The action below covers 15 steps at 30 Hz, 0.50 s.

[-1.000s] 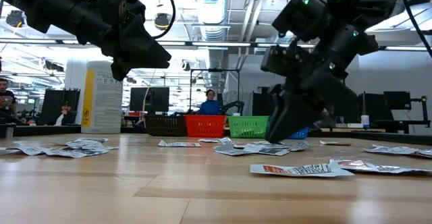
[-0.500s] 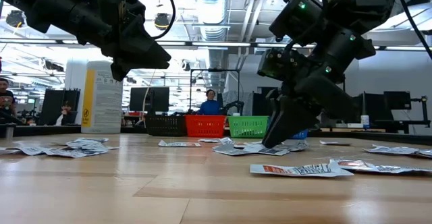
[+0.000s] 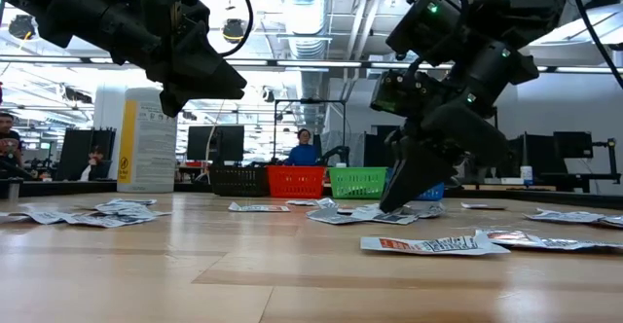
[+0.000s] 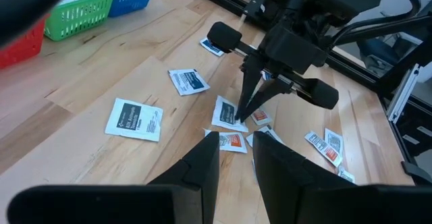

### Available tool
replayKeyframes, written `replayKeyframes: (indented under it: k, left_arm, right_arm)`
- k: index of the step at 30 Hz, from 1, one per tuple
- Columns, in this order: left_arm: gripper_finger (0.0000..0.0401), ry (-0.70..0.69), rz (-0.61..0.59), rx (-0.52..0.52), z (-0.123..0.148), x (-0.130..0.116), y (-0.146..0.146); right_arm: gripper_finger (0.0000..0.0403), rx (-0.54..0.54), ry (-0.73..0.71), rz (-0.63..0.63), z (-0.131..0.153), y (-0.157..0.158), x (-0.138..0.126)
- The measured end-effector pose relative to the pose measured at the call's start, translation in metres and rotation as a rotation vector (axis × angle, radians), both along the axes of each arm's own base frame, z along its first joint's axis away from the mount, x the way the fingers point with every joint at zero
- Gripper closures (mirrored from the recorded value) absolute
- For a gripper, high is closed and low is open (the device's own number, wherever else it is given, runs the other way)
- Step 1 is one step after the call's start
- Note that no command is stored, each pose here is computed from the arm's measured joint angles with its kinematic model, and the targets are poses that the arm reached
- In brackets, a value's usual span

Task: Pick & Place First Aid Supplies
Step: Put the middle towelette pack into the green bin

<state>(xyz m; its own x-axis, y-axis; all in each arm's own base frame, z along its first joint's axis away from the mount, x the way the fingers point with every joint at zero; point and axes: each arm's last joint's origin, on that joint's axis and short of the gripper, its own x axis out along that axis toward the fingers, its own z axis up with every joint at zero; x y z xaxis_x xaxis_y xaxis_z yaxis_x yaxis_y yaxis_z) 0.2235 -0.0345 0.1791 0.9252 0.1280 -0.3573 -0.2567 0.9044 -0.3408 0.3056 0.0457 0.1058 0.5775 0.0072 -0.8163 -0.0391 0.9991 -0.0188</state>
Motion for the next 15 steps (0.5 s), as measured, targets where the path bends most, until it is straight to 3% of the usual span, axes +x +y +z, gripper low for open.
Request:
replayKeyframes:
  k: [15]
  left_arm:
    - [0.031,0.002,-0.004,0.011,0.0,0.0,0.0]
  right_arm:
    - [0.0401,-0.096,-0.175,0.007,0.051,-0.014,0.029]
